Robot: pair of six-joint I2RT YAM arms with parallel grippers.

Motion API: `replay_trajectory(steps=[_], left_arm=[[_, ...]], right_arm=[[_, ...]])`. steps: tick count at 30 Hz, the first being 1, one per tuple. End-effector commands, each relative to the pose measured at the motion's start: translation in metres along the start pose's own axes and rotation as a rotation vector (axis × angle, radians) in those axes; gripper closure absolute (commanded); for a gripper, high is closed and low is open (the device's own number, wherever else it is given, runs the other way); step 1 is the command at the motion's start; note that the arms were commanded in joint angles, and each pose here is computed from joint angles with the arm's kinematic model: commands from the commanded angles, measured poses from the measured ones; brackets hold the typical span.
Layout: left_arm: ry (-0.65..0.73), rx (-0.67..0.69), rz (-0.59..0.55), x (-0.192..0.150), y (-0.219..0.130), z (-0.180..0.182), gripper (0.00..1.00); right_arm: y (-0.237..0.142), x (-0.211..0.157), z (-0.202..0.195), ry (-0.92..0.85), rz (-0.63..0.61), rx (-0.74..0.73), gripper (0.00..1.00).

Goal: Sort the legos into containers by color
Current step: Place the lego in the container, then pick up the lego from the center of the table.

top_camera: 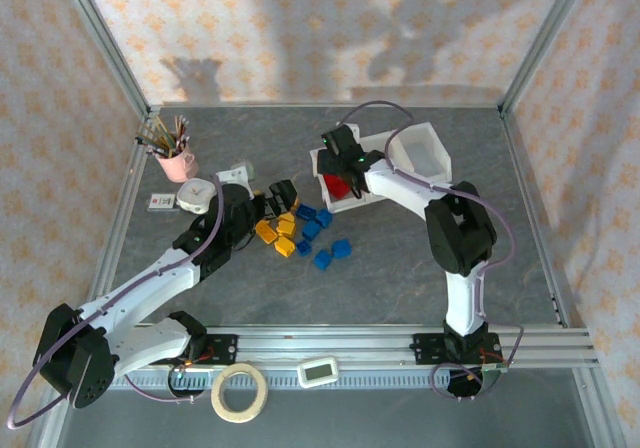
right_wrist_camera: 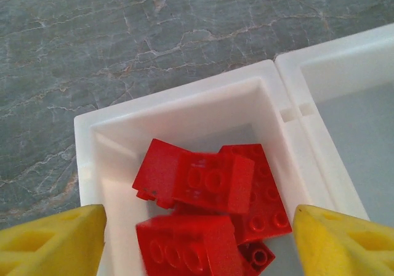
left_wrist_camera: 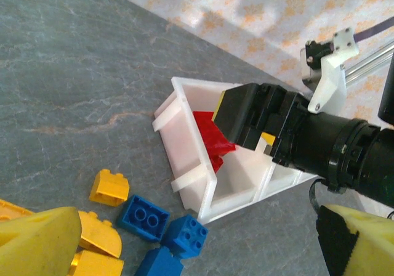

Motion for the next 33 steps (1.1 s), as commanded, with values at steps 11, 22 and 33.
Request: replay_trajectory(steps=[11,22,33], left_arm=[[-0.007,-0.097,-0.003,0.011,-0.005,-0.022,0.01],[-0.049,-0.089,0.066,-0.016,-0.014,-0.002,0.01],[-0.103,-0.074,0.106,-0.042,-0.024,0.016,0.01]], right_arm=[[-0.065,-0.001,-0.012,0.006,-0.041,0.055,0.16],[-0.096,-0.07,-0.007,-0.061,0.056,0.09,0.15],[-0.096,-0.158,-0.01,-0.095,0.199,0.092,0.14]])
Point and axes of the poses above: each hand's point on the last joint's axis, 136 mm out from that joint toward the fingers, its own y axis out along the fingers, its own z axis along the line the jaws close on, x = y × z, the point moved 2 cm from there along -y, back along the fingers, and after that the axes turned 3 degrees about -y, right-handed, at the moved point
